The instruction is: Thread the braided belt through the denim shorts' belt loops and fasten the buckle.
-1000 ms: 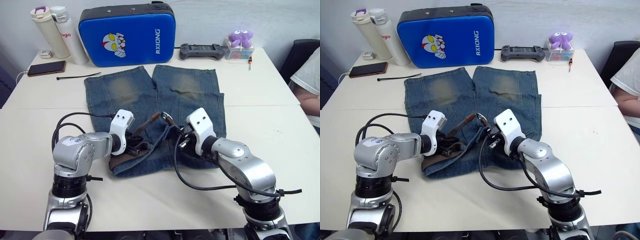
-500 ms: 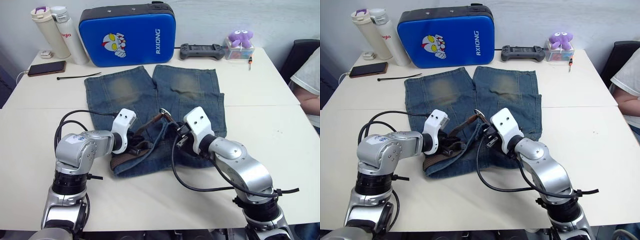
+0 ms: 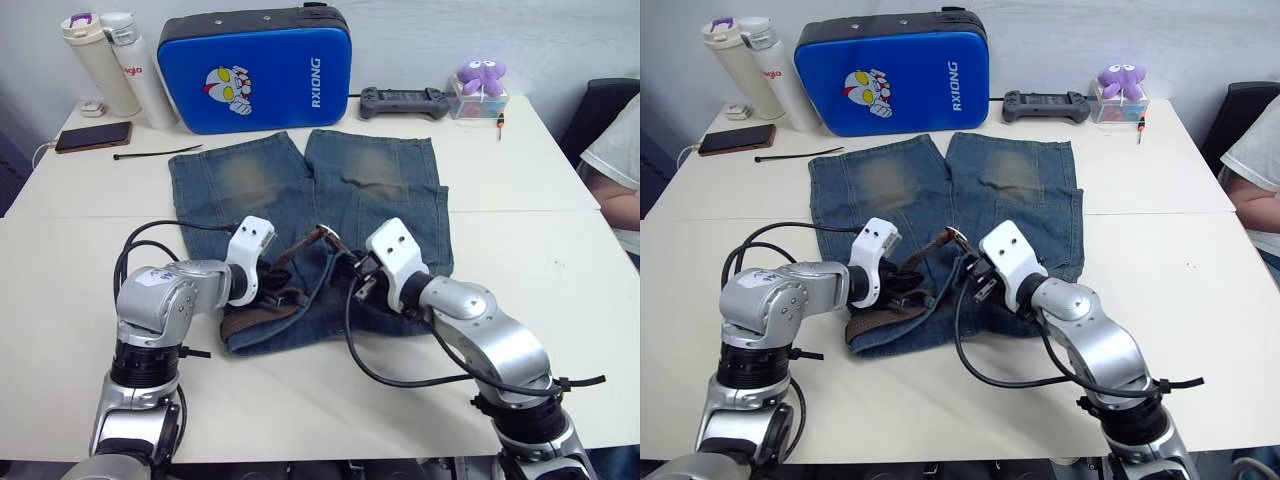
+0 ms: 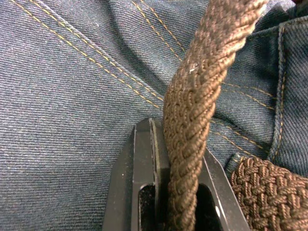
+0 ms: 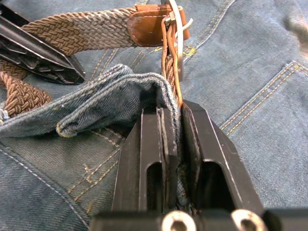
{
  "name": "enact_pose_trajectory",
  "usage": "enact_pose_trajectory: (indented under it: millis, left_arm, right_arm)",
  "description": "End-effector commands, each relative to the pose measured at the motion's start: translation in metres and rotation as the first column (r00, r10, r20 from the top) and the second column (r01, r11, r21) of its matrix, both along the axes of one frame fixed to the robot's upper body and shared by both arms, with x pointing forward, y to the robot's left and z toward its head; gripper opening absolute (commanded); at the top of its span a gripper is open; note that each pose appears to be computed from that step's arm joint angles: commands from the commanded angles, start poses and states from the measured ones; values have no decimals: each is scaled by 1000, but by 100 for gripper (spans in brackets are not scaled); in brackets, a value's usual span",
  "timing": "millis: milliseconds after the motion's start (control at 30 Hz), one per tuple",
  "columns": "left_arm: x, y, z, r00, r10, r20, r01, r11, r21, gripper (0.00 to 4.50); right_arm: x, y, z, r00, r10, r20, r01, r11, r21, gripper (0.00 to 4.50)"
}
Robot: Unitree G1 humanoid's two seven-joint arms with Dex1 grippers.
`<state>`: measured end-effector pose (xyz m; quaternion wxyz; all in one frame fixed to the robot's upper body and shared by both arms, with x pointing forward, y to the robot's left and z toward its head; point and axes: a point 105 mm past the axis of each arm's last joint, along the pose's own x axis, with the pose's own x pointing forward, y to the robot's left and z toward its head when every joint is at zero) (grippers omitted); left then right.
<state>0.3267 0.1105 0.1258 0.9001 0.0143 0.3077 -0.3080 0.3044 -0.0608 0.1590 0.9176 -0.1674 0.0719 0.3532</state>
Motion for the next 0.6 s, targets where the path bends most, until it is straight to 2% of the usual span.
enact_pose_trajectory:
  millis: [33,200,367,600]
  left_arm:
    - [-1,-18,3,998,-69,10,69,998,-4,0]
    - [0,-27,5,990,-133,38,131,991,37,0]
    - [-4,-44,9,966,-254,54,251,966,67,0]
    - [-6,-57,26,940,-329,88,326,944,48,0]
  right_arm:
    - [-12,16,13,989,142,35,-142,990,-11,1]
    - [-14,18,11,975,223,25,-220,972,-79,1]
    - [-21,17,12,935,354,11,-347,923,-168,1]
    - [-19,11,5,918,396,-2,-382,884,-269,1]
